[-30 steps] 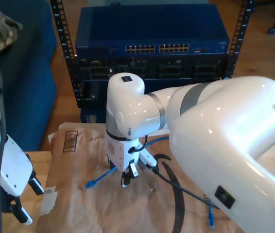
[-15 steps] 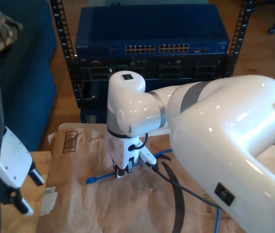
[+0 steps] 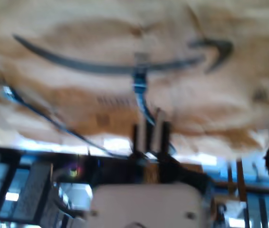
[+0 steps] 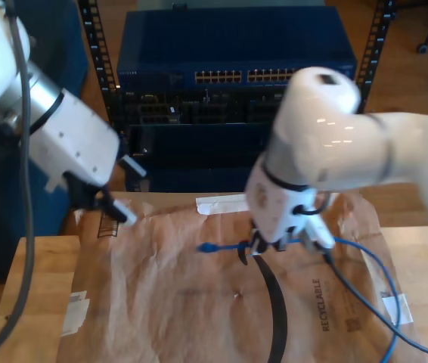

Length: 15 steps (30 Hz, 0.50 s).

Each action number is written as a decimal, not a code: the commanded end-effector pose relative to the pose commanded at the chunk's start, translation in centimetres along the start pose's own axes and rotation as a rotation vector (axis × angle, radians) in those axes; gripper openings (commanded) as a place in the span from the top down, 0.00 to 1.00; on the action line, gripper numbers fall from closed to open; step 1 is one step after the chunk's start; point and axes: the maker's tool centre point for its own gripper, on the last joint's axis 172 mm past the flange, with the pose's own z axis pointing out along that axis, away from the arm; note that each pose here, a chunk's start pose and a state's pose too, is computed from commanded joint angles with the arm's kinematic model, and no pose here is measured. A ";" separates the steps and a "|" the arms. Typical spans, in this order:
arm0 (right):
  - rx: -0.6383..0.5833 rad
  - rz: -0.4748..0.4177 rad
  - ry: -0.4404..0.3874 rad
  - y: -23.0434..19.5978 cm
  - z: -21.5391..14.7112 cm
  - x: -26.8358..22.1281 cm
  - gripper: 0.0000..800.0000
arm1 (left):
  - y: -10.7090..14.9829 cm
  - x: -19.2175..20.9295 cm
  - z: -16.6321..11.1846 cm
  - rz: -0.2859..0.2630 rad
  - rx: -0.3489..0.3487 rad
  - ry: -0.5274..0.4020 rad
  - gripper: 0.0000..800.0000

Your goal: Grab the cable and plug it in

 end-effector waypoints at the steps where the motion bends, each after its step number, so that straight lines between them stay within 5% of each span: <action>1: 0.008 0.024 -0.004 0.3 -0.9 0.8 0.98 | 0.1 -1.1 0.2 0.013 0.000 -0.009 0.00; 5: 0.033 0.108 -0.010 1.8 -3.2 4.2 0.97 | 0.5 -5.9 -0.5 0.111 -0.015 -0.015 0.00; 15: 0.056 0.188 -0.014 3.3 -4.6 7.1 0.97 | -0.1 -14.1 -0.6 0.213 0.013 -0.066 0.00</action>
